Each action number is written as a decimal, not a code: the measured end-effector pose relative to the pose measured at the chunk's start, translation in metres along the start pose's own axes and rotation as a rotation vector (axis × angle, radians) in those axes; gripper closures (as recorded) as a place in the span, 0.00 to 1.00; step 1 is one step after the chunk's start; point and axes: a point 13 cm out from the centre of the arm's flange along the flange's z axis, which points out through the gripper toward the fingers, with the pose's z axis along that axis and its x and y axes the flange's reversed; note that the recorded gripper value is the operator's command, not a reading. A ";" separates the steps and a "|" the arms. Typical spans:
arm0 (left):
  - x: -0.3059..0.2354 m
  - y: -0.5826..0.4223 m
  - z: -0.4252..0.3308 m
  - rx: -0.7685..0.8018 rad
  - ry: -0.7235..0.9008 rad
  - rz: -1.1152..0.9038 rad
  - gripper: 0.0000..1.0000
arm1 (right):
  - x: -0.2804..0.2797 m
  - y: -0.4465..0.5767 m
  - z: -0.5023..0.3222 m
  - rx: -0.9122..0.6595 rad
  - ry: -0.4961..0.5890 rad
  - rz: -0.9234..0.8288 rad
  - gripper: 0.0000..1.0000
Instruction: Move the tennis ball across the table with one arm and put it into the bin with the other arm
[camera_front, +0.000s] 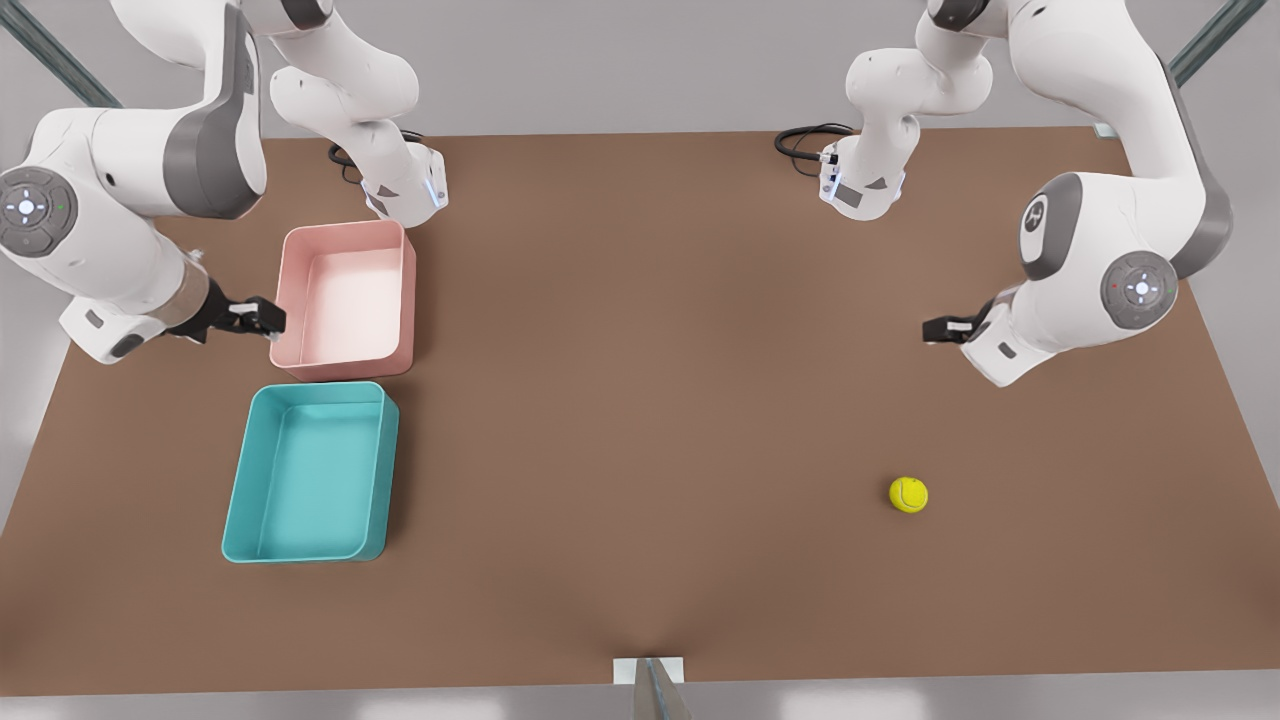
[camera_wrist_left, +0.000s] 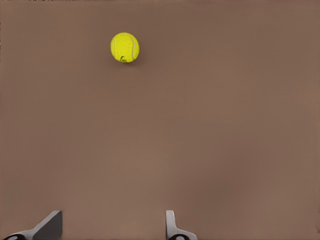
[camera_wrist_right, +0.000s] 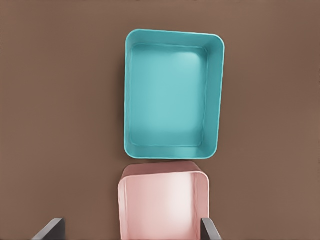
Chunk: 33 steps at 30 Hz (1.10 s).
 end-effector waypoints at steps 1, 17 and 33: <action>-0.001 0.000 -0.001 0.001 -0.005 -0.004 0.00 | -0.002 0.001 0.000 0.000 -0.007 -0.002 0.00; -0.207 0.107 0.230 -0.075 -0.091 0.623 0.79 | -0.012 0.045 0.017 0.013 0.007 -0.064 0.00; -0.240 0.111 0.281 -0.292 -0.017 1.332 0.79 | -0.015 0.047 0.022 0.023 0.017 -0.075 0.00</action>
